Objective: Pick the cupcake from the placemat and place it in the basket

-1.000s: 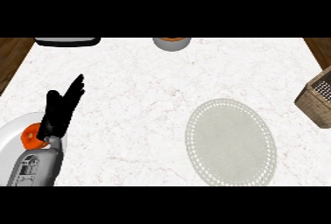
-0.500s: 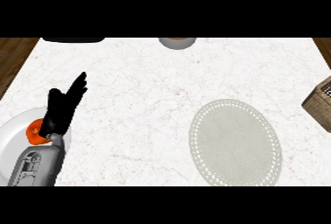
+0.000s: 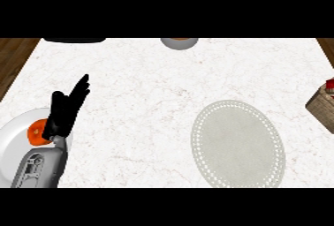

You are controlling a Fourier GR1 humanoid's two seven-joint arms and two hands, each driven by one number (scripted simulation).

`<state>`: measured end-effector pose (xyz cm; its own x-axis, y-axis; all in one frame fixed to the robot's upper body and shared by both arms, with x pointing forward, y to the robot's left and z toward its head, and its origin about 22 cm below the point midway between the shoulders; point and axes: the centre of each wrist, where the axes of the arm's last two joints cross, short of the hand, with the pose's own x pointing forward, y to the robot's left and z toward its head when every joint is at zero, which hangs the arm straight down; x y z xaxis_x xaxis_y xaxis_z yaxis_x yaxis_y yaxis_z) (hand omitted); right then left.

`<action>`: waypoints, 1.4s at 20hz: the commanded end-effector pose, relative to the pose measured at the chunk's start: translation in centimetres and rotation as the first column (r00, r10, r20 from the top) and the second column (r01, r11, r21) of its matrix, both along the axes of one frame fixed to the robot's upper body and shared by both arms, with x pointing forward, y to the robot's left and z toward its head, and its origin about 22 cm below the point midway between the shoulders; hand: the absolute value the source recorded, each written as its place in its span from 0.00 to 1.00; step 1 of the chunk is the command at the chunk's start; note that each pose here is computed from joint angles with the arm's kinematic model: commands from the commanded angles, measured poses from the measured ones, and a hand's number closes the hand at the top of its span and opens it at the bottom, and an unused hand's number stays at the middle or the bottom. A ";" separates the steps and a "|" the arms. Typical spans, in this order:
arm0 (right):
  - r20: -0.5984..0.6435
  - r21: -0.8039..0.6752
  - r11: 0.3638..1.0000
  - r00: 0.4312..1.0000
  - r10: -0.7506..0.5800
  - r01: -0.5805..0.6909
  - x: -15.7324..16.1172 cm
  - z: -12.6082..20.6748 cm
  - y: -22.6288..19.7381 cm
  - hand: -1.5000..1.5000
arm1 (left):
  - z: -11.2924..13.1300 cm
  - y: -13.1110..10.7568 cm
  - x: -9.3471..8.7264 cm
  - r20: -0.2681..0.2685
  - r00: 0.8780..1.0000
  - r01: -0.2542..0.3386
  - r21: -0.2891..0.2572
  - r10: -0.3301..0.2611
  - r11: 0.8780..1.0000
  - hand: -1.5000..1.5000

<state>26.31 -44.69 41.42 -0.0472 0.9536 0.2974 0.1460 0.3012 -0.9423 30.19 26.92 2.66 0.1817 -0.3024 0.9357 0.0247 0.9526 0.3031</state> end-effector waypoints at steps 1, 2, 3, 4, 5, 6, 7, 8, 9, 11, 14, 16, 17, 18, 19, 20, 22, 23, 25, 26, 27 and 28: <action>-0.012 0.000 0.998 0.998 0.061 -0.061 1.2 -1.2 -2.7 1.00 | -0.1 0.0 -0.2 0.009 1.000 -0.026 -0.001 0.026 1.000 0.50; -0.020 0.002 0.998 0.998 0.065 -0.065 1.8 -2.8 -3.7 1.00 | 0.1 -0.3 -0.2 0.008 1.000 0.004 -0.006 -0.004 1.000 0.50; -0.014 0.012 0.998 0.998 0.062 -0.062 2.2 -2.9 -4.0 1.00 | 0.1 0.1 -0.1 0.007 1.000 -0.002 0.009 0.002 1.000 0.50; -0.037 0.005 0.997 0.996 0.082 -0.082 2.2 -3.6 -4.9 1.00 | 0.9 -0.6 0.2 -0.002 1.000 0.020 0.015 -0.020 1.000 0.50; -0.034 -0.023 0.997 0.997 0.067 -0.068 3.3 -5.5 -4.8 1.00 | -0.6 -0.1 -0.6 -0.017 1.000 -0.004 0.001 0.004 1.000 0.50; -0.031 0.011 0.998 0.997 0.067 -0.067 3.3 -5.4 -5.7 1.00 | -1.1 -0.4 -1.0 0.008 1.000 0.018 0.012 -0.018 1.000 0.50; -0.049 -0.007 0.997 0.996 0.073 -0.073 3.2 -5.1 -6.0 1.00 | -0.5 -1.4 0.4 0.002 1.000 0.010 0.003 -0.010 1.000 0.50; -0.077 -0.015 0.998 0.995 0.064 -0.065 4.2 -7.0 -5.9 1.00 | -0.7 -1.9 -0.9 0.009 1.000 0.006 -0.006 -0.006 1.000 0.50; -0.058 -0.008 0.998 0.996 0.063 -0.064 3.1 -5.1 -6.9 1.00 | 0.7 0.6 0.1 0.004 1.000 0.002 0.018 -0.002 1.000 0.50; -0.098 -0.040 0.996 0.993 0.073 -0.077 5.4 -6.4 -5.0 1.00 | -0.2 0.4 -0.9 -0.009 1.000 0.001 -0.004 -0.001 1.000 0.50; -0.145 0.071 0.994 0.986 0.088 -0.078 6.5 -10.4 -6.6 1.00 | 0.0 -0.9 0.0 0.011 1.000 0.000 0.011 0.000 1.000 0.50; -0.191 0.174 0.984 0.979 0.064 -0.031 7.2 -11.0 -6.2 1.00 | 0.2 0.0 -0.1 -0.007 1.000 -0.018 0.010 0.018 1.000 0.50; -0.199 0.197 0.980 0.978 0.066 -0.026 7.8 -13.0 -6.4 0.00 | 0.1 0.1 0.9 0.002 1.000 -0.011 0.017 0.011 1.000 0.50; -0.194 0.222 0.975 0.978 0.072 -0.027 8.8 -11.6 -5.2 0.00 | 1.1 0.0 1.1 -0.010 1.000 -0.008 0.007 0.008 1.000 0.50; -0.196 0.245 0.968 0.976 0.095 -0.045 7.6 -12.7 -6.7 0.00 | -0.2 0.2 0.4 -0.007 1.000 -0.017 0.020 0.017 1.000 0.50; -0.172 0.258 0.966 0.982 0.079 -0.032 7.9 -12.6 -7.0 0.00 | 0.9 -0.4 0.4 -0.001 1.000 0.003 0.019 -0.003 1.000 0.50; -0.135 0.286 0.957 0.987 0.089 -0.047 7.9 -12.5 -7.1 0.00 | -0.4 0.7 -0.1 -0.006 1.000 -0.012 0.018 0.012 1.000 0.50; -0.123 0.270 0.962 0.989 0.084 -0.048 8.1 -14.1 -7.2 0.00 | -0.1 1.0 0.1 0.005 1.000 -0.023 0.016 0.023 1.000 0.50; -0.049 0.361 0.930 0.995 0.090 -0.066 9.2 -14.1 -6.2 0.00 | -0.4 0.0 0.0 0.003 1.000 -0.020 0.003 0.020 1.000 0.50; 0.002 0.372 0.926 0.998 0.069 -0.065 8.2 -14.4 -7.4 0.00 | 0.8 -0.4 0.9 0.009 1.000 -0.026 0.006 0.026 1.000 0.50; 0.030 0.413 0.909 0.998 0.049 -0.057 7.2 -14.4 -8.6 0.00 | -0.1 0.4 -0.1 0.010 1.000 -0.015 0.021 0.014 1.000 0.50; 0.056 0.447 0.893 0.998 0.031 -0.053 7.5 -14.1 -8.5 0.00 | 0.0 0.5 0.7 -0.017 1.000 0.000 0.009 0.000 1.000 0.50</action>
<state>34.06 -52.42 27.83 -0.0796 0.7838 0.6159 0.0761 0.6208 -0.7802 30.52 27.14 2.83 0.1854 -0.3104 0.9324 0.0151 0.9496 0.3131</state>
